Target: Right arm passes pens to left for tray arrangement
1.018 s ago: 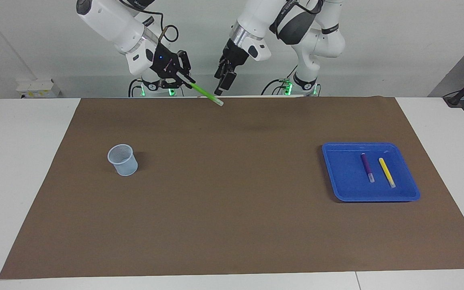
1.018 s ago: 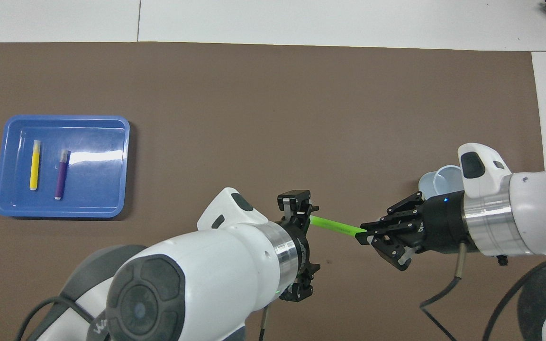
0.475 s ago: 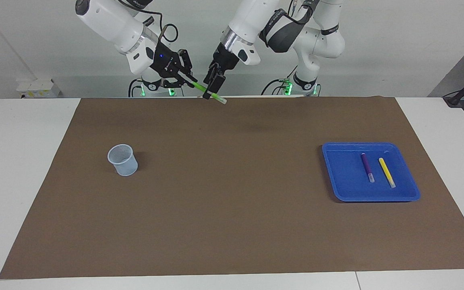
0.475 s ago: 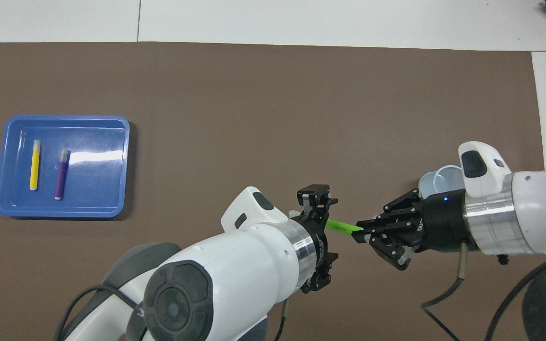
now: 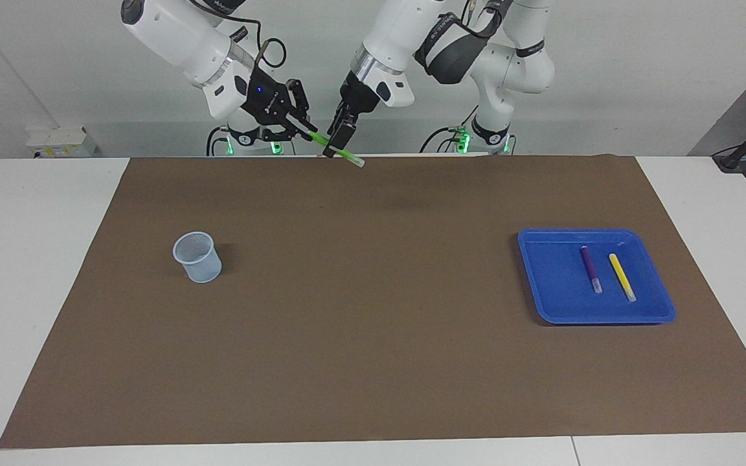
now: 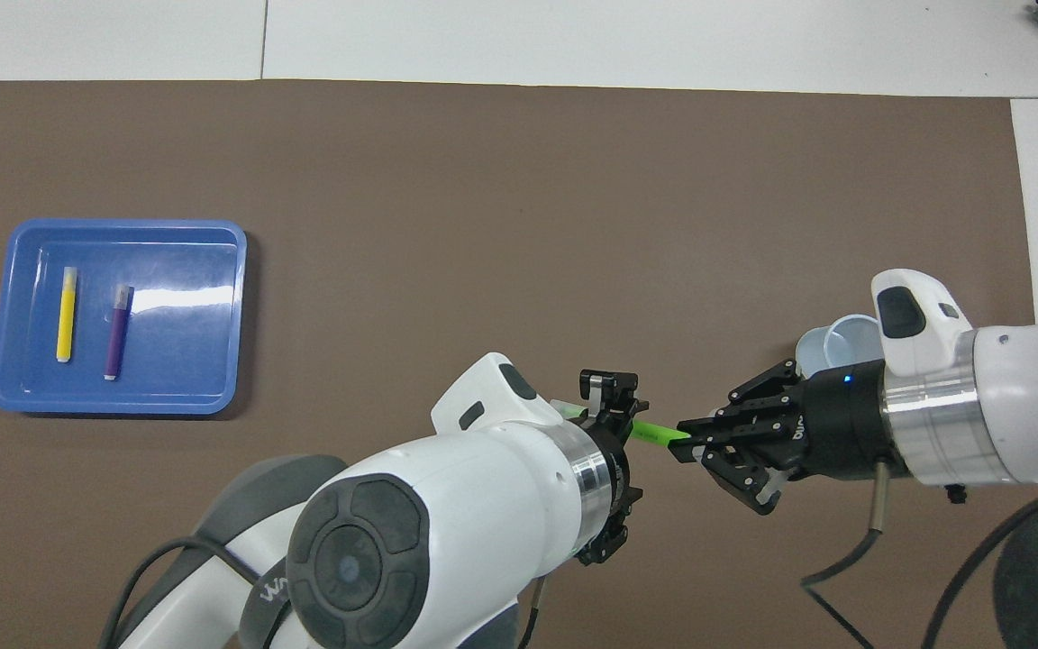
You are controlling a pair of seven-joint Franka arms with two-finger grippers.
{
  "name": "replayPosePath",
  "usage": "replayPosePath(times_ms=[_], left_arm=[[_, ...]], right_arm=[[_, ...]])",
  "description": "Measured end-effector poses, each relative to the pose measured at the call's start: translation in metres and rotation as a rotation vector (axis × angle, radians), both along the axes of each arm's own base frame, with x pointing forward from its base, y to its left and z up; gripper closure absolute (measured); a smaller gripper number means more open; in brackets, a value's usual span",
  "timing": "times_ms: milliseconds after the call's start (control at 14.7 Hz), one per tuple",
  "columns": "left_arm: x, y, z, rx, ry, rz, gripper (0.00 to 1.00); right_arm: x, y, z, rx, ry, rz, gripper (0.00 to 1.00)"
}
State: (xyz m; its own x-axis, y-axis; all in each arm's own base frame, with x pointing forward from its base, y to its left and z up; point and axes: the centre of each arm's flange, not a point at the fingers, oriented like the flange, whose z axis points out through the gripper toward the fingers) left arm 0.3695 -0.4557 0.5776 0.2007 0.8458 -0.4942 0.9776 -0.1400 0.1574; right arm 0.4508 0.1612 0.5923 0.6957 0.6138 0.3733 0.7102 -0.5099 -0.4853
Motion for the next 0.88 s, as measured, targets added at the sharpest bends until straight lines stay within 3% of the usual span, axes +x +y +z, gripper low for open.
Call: replayPosePath(times_ms=[136, 407, 475, 611, 882], left_arm=[[-0.001, -0.001, 0.000, 0.000, 0.000, -0.004, 0.30], [0.003, 0.000, -0.001, 0.002, -0.004, -0.005, 0.69], [0.002, 0.000, -0.001, 0.006, -0.005, -0.009, 0.69], [0.002, 0.000, -0.002, 0.031, -0.018, -0.022, 0.85], [-0.001, -0.003, 0.000, 0.097, -0.043, -0.069, 0.90]], right_arm=[[0.000, 0.001, 0.001, 0.011, 0.002, -0.001, 0.83], [-0.002, 0.003, -0.001, 0.015, 0.014, 0.010, 0.83], [-0.002, 0.003, -0.001, 0.015, 0.014, 0.010, 0.83], [-0.004, 0.007, -0.002, 0.021, 0.024, 0.019, 0.83], [-0.006, 0.012, -0.002, 0.028, 0.028, 0.027, 0.83]])
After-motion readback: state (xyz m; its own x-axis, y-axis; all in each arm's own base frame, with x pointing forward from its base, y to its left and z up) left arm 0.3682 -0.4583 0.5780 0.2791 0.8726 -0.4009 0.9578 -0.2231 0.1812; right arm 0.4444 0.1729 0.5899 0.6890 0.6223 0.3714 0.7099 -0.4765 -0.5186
